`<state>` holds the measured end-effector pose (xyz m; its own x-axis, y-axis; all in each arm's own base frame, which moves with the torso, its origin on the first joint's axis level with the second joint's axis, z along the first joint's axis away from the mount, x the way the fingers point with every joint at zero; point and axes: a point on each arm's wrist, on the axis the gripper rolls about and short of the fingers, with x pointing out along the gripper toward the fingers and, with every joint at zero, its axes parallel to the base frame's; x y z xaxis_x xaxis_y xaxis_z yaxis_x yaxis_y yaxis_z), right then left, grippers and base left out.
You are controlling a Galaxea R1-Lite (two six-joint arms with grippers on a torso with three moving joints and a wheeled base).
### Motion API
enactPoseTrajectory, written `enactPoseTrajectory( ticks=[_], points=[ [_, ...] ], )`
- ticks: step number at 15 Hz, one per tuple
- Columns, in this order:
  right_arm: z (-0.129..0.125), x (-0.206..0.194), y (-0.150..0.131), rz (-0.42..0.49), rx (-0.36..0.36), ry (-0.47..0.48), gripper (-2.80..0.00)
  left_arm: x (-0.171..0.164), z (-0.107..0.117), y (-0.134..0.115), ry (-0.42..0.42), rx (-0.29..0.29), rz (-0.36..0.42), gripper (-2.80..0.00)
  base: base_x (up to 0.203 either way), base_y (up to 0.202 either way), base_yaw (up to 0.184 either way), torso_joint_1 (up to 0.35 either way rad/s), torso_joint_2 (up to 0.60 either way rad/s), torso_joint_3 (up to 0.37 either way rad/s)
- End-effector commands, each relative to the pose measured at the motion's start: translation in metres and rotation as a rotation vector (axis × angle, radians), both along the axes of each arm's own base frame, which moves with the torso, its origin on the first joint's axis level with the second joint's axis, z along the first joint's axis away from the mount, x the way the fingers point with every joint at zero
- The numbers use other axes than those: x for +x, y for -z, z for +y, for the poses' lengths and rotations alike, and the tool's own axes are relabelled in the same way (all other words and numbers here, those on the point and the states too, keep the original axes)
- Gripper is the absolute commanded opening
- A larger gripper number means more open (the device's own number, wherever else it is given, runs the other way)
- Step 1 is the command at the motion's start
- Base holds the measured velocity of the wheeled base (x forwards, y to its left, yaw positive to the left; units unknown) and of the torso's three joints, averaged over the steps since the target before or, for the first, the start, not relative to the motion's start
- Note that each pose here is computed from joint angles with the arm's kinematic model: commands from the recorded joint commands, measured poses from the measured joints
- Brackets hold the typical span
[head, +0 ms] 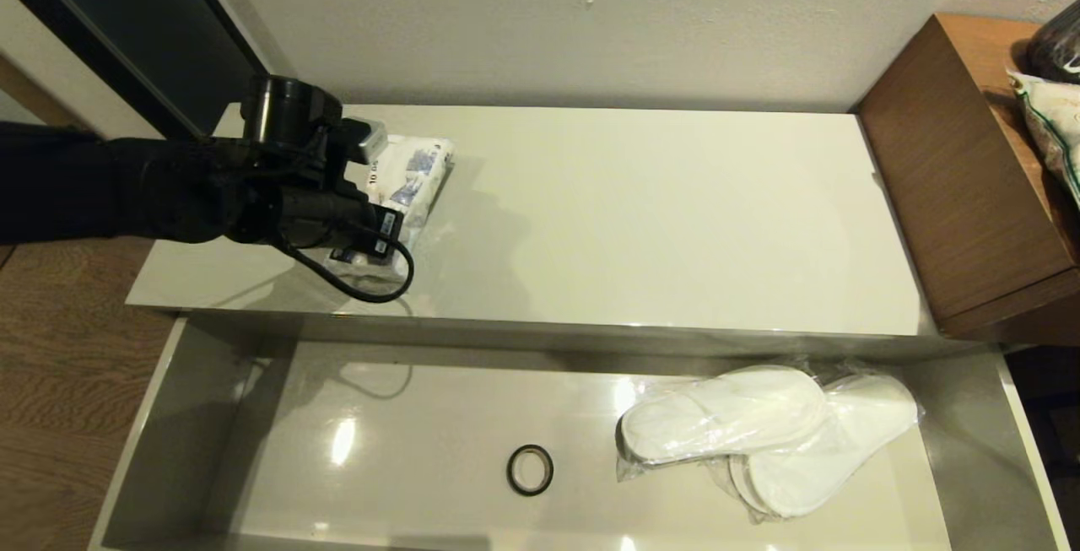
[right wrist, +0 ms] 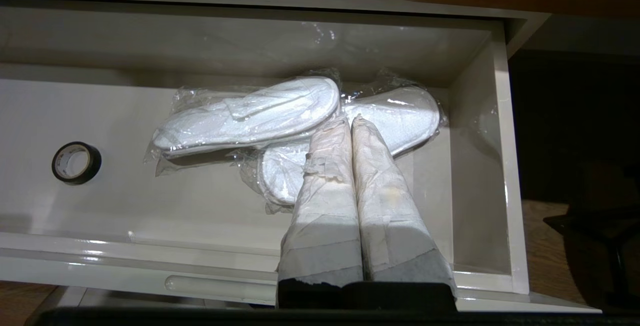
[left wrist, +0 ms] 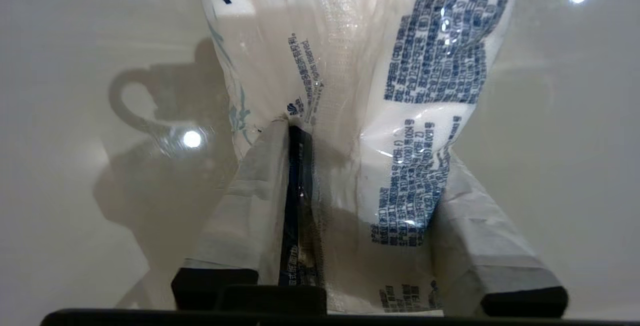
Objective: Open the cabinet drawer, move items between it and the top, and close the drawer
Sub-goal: Pick up the tissue on the table
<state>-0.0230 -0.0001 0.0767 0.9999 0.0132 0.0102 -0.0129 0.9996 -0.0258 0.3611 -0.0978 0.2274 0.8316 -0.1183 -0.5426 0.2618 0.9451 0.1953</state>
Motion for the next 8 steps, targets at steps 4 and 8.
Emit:
enactPoseTrajectory(
  ticks=[4, 8],
  points=[
    [0.000, 0.000, 0.000, 0.001, 0.000, -0.001, -2.80, -0.060, 0.004, -0.049, 0.005, -0.085, -0.098, -2.80, 0.000, 0.000, 0.000, 0.000, 0.00, 0.000],
    [0.000, 0.000, 0.000, 0.001, 0.000, -0.002, -2.80, -0.149, 0.024, -0.080, 0.014, -0.111, -0.147, -2.80, 0.000, 0.000, 0.000, 0.000, 0.00, 0.000]
  ],
)
